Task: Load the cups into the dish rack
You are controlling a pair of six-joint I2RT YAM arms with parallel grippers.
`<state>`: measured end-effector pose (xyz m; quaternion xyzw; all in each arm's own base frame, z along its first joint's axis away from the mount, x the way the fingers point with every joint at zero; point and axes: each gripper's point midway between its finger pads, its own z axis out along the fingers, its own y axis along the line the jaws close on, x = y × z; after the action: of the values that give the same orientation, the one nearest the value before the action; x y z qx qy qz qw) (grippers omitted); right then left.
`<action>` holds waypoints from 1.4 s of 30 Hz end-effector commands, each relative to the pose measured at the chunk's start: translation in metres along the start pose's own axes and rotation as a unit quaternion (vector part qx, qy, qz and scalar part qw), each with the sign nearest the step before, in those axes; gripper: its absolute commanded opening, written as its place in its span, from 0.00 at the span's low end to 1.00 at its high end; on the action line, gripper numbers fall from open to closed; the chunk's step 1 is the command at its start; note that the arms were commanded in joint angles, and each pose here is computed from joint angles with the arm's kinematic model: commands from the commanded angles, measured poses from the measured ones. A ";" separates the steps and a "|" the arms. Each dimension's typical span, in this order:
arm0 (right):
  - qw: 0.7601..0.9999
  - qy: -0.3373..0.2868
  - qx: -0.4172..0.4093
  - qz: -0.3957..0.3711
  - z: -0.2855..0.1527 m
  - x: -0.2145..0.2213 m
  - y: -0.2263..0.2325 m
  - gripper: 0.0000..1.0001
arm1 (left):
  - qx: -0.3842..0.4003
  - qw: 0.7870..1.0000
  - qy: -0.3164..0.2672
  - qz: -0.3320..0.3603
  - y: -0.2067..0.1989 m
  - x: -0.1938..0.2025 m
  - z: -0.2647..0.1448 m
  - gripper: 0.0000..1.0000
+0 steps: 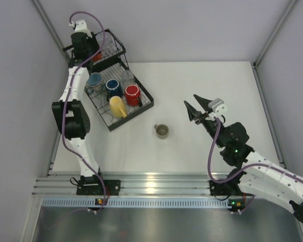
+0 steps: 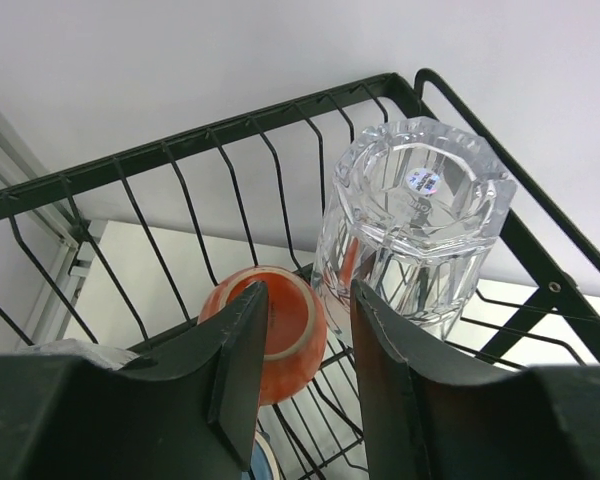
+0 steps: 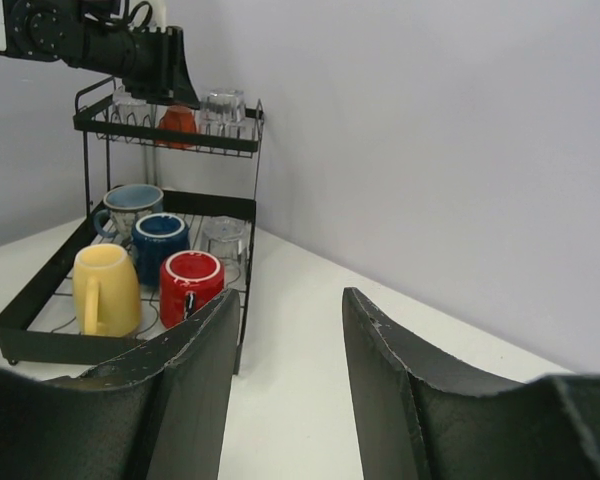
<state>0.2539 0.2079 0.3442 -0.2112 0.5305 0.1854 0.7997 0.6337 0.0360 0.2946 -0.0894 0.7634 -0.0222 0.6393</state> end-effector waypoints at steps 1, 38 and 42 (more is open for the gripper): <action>1.000 -0.012 0.006 0.006 0.004 -0.012 -0.003 0.46 | 0.007 0.996 -0.089 -0.006 -0.008 -0.079 -0.037 0.45; 0.861 0.473 -0.018 0.184 0.011 0.207 0.078 0.39 | 0.275 0.918 0.236 -0.163 -0.131 0.128 -0.322 0.45; 0.851 0.488 -0.037 0.189 0.011 0.213 0.087 0.39 | 0.300 0.914 0.221 -0.157 -0.139 0.117 -0.332 0.45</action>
<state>0.2892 0.2894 0.1179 -0.1877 0.8864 0.1988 0.3735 0.3100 -0.1375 0.2279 -0.0337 0.8491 -0.3395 0.4032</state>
